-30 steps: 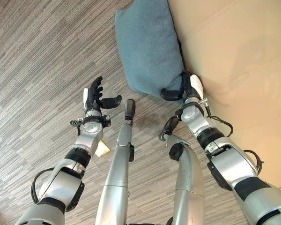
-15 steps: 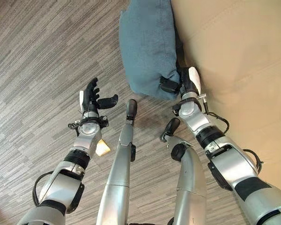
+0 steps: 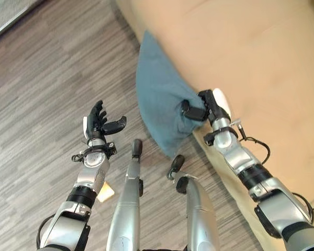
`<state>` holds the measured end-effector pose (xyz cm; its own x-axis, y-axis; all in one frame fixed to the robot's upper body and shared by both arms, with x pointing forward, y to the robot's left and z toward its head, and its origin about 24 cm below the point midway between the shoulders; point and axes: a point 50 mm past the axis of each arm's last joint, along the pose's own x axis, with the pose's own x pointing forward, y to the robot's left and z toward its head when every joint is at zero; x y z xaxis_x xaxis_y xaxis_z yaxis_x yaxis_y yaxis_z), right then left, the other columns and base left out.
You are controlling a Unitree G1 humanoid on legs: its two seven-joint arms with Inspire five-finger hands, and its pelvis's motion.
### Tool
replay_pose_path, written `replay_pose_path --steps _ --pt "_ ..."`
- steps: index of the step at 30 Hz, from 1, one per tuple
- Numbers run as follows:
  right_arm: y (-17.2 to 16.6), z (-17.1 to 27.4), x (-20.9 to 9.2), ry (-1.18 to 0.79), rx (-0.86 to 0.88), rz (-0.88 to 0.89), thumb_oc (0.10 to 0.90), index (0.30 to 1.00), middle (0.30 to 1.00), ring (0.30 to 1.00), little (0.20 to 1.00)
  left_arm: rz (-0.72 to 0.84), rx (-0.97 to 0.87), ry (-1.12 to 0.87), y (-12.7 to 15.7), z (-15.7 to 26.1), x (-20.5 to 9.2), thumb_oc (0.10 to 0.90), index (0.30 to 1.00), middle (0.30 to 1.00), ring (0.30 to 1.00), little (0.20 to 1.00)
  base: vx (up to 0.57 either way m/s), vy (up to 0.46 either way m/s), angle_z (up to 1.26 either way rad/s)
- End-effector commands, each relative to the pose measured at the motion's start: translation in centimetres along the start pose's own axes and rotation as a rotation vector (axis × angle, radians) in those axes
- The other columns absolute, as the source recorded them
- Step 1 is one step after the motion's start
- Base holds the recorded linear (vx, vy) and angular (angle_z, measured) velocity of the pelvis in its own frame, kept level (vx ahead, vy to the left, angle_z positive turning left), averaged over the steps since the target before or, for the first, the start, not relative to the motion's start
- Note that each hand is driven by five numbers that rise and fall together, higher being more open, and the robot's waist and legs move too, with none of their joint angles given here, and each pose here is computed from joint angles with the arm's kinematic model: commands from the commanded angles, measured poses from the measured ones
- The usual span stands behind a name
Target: Pick up all the scattered cushions and arrange them neatly on the sofa.
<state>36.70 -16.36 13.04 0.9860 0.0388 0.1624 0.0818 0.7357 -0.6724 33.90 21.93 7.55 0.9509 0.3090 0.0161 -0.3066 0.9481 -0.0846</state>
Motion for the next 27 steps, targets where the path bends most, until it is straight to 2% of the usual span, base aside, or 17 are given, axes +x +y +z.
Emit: replay_pose_path --steps 1,9,12,18,19,21,27 --pt "-5.2 5.2 0.4 -0.289 0.084 -0.190 0.400 0.300 0.300 0.300 0.300 0.008 -0.031 -0.094 1.4 1.4 -0.3 0.800 0.900 0.900 0.900 0.900 0.03 0.018 -0.16" --pt "-6.9 4.5 -2.5 -0.367 0.044 -0.141 0.400 0.300 0.300 0.300 0.300 -0.035 -0.081 0.009 2.2 -2.0 -3.3 0.800 0.900 0.900 0.900 0.900 0.08 0.051 -0.24" --pt "-8.6 5.3 -3.2 -0.425 0.014 -0.156 0.400 0.300 0.300 0.300 0.300 -0.028 -0.117 0.046 3.1 -2.9 -4.1 0.800 0.900 0.900 0.900 0.900 0.10 0.059 -0.26" --pt "-10.7 6.8 -4.3 -0.519 0.061 -0.198 0.400 0.300 0.300 0.300 0.300 -0.034 -0.167 0.105 3.1 -4.5 -6.0 0.800 0.900 0.900 0.900 0.900 0.10 0.048 -0.14" --pt "-11.8 6.4 -4.6 -0.509 0.041 -0.243 0.400 0.300 0.300 0.300 0.300 -0.066 -0.127 0.105 3.2 -5.1 -8.3 0.800 0.900 0.900 0.900 0.900 0.07 0.023 -0.16" --pt "-12.7 5.7 -5.2 -0.506 0.048 -0.269 0.400 0.300 0.300 0.300 0.300 -0.102 -0.160 0.238 2.8 -8.0 -11.9 0.800 0.900 0.900 0.900 0.900 0.03 -0.001 -0.02" --pt "-13.2 6.1 -5.7 -0.541 0.108 -0.318 0.400 0.300 0.300 0.300 0.300 -0.113 -0.214 0.273 1.8 -8.8 -12.3 0.800 0.900 0.900 0.900 0.900 0.05 -0.008 0.00"
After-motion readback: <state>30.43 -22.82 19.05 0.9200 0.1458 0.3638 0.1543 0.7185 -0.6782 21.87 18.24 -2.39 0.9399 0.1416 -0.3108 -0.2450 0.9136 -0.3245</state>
